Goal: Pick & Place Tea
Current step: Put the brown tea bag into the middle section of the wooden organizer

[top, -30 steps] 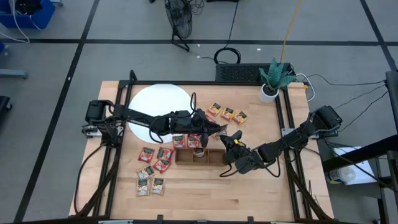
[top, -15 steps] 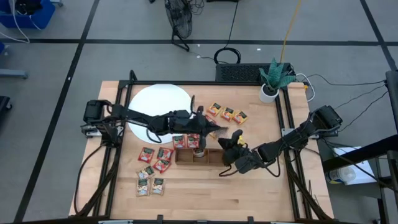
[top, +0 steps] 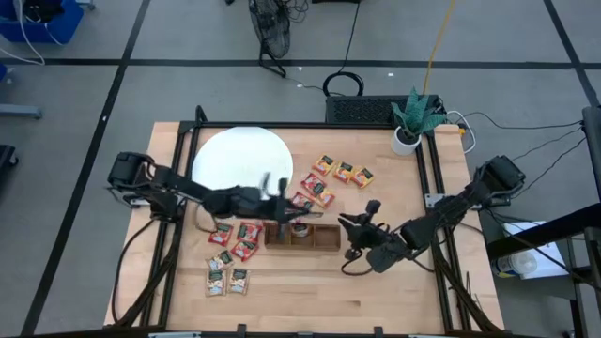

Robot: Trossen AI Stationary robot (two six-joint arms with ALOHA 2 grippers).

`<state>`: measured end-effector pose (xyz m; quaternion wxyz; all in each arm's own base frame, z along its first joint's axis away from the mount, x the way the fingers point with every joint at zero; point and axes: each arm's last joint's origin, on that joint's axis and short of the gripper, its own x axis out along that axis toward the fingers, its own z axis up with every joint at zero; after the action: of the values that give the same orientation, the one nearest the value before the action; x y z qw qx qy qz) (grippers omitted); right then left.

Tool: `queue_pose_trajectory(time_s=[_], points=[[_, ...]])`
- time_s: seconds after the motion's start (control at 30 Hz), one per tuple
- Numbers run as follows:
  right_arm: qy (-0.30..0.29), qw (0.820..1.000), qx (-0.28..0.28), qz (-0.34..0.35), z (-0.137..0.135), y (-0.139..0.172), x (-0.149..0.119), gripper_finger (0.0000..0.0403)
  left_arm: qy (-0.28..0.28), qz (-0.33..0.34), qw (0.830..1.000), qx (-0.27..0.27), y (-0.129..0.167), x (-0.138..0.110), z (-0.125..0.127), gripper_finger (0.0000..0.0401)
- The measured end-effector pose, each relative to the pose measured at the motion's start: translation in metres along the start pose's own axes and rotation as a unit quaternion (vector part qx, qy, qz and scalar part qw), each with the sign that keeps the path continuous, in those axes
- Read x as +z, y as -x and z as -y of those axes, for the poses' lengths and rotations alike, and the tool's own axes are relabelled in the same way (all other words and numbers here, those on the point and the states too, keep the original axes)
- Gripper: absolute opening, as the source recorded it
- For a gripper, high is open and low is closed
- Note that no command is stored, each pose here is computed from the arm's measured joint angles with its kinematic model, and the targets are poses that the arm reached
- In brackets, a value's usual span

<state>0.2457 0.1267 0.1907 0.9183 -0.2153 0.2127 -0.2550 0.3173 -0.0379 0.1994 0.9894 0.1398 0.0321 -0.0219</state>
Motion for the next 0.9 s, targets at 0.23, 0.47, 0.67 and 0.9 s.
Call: queue_pose_trajectory(time_s=[0.23, 0.47, 0.67, 0.9], points=[[-0.033, 0.999, -0.016, 0.008, 0.012, 0.003, -0.014, 0.0036, 0.067, 0.073, 0.995, -0.014, 0.035, -0.021, 0.031, 0.0001], [-0.059, 0.998, -0.022, 0.017, 0.016, -0.001, -0.029, 0.0034, 0.074, 0.053, 0.996, 0.008, 0.034, -0.023, 0.067, 0.0001], [-0.059, 0.998, -0.022, 0.030, 0.016, -0.001, -0.034, 0.0034, 0.065, 0.033, 0.997, 0.036, 0.034, -0.032, 0.086, 0.0000], [-0.059, 0.998, -0.020, 0.032, 0.016, -0.001, -0.033, 0.0034, 0.009, 0.028, 0.998, 0.054, 0.026, -0.060, 0.094, 0.0000]])
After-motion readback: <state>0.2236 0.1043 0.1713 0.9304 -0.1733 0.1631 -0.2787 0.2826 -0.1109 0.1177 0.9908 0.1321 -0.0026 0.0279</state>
